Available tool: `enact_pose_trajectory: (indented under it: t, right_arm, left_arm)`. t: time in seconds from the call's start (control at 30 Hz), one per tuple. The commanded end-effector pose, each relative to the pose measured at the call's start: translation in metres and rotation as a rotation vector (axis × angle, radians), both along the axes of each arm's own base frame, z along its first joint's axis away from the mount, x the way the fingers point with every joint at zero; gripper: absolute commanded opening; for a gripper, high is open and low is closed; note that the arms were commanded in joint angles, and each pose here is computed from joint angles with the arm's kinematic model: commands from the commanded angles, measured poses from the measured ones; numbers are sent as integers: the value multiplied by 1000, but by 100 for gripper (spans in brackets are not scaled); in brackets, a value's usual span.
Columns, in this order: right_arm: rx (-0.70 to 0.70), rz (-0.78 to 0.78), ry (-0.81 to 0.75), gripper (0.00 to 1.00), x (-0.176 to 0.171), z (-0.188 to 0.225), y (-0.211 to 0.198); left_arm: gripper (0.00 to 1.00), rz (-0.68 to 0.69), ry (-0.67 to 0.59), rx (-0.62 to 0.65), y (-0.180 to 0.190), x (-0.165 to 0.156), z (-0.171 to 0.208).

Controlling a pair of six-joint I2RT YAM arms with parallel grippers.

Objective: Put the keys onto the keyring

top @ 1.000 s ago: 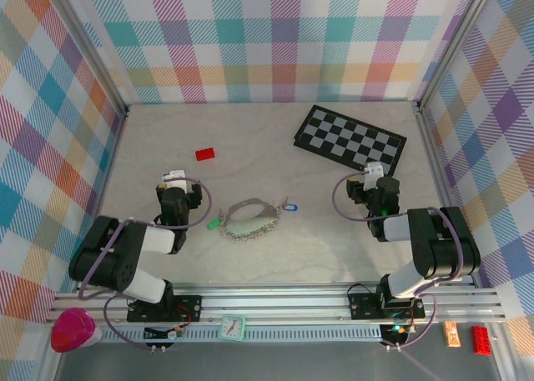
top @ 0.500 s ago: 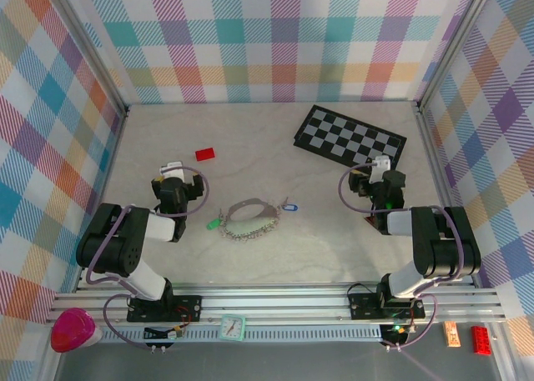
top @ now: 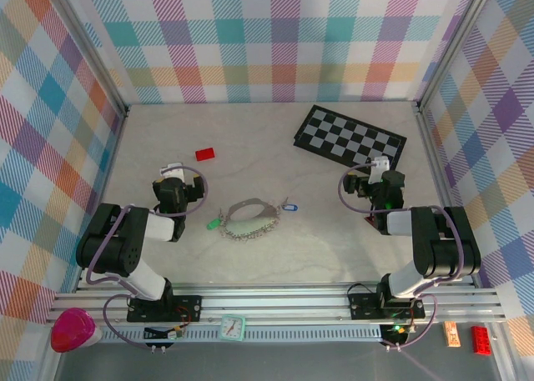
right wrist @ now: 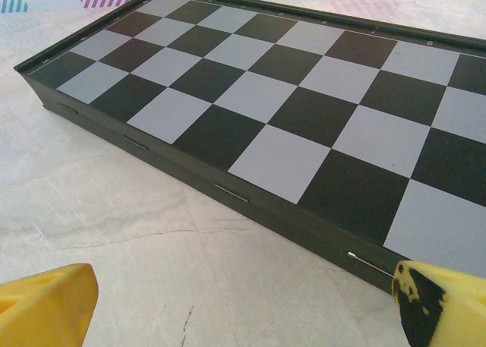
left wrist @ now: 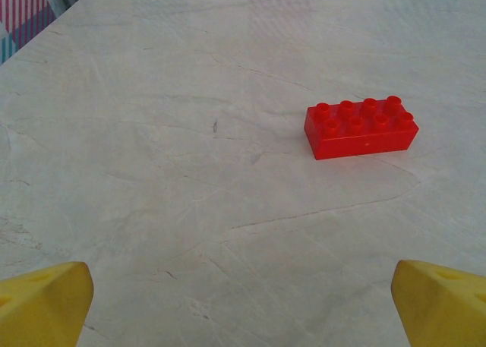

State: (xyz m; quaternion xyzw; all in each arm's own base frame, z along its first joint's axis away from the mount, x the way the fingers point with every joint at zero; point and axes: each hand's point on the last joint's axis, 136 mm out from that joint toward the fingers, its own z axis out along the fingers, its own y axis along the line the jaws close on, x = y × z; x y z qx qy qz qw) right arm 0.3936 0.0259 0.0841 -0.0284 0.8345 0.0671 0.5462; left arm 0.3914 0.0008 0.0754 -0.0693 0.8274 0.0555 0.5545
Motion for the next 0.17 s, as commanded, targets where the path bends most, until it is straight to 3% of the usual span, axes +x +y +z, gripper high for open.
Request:
enact_pose_trajectory:
  t: [0.0,0.13]
  right_arm:
    - [11,4,-18,99,5,6,0]
    - [14,2,-19,99,5,7,0]
  left_arm:
    - [100,5,-21,-21,3,6,9]
    - [100,6,-24,-23,3,5,9]
